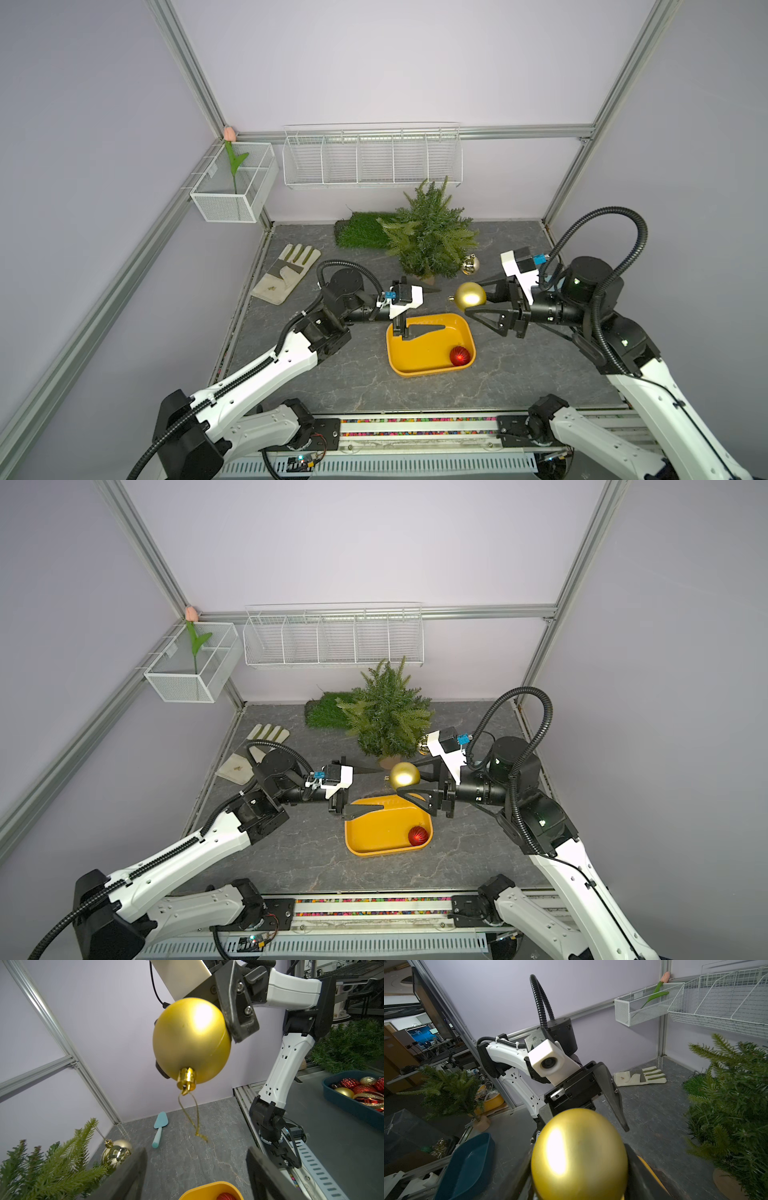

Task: Decorate the small christmas tree with ornaments
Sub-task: Pick up an ornament from the container.

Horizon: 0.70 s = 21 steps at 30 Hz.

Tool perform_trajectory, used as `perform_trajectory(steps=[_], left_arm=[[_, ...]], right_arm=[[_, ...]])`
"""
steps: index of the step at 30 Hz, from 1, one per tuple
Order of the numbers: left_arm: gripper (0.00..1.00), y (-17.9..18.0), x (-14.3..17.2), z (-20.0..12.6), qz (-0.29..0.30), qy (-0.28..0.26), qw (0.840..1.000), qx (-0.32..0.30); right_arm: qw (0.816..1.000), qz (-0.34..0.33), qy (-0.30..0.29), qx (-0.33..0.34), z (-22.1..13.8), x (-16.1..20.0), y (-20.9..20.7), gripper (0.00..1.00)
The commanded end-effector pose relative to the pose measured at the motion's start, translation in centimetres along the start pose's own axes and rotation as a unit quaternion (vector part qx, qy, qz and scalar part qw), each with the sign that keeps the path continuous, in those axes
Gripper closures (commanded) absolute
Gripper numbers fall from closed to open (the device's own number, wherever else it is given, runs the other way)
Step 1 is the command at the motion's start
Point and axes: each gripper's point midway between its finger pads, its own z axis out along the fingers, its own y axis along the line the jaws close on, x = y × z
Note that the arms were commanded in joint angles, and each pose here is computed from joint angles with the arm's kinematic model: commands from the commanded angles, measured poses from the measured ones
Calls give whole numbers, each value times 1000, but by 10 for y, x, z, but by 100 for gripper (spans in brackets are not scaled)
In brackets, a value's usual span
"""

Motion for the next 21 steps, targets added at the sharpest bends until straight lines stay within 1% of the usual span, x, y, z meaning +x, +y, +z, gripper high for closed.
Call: perform_trajectory(steps=[1, 5, 10, 14, 21], left_arm=[[30, -2, -27, 3, -5, -38, 999, 28], [41, -1, -33, 5, -12, -52, 998, 35], [51, -1, -28, 10, -24, -39, 998, 47], [61, 0, -26, 12, -33, -31, 998, 51], [62, 4, -17, 15, -40, -16, 998, 45]], right_arm=[[1000, -27, -6, -11, 0, -1, 3, 43], [1000, -24, -4, -11, 1, 1, 3, 44], [1000, -27, -7, -10, -1, -1, 5, 45], [1000, -27, -7, -8, -2, -1, 4, 45], [999, -31, -13, -2, -3, -3, 5, 46]])
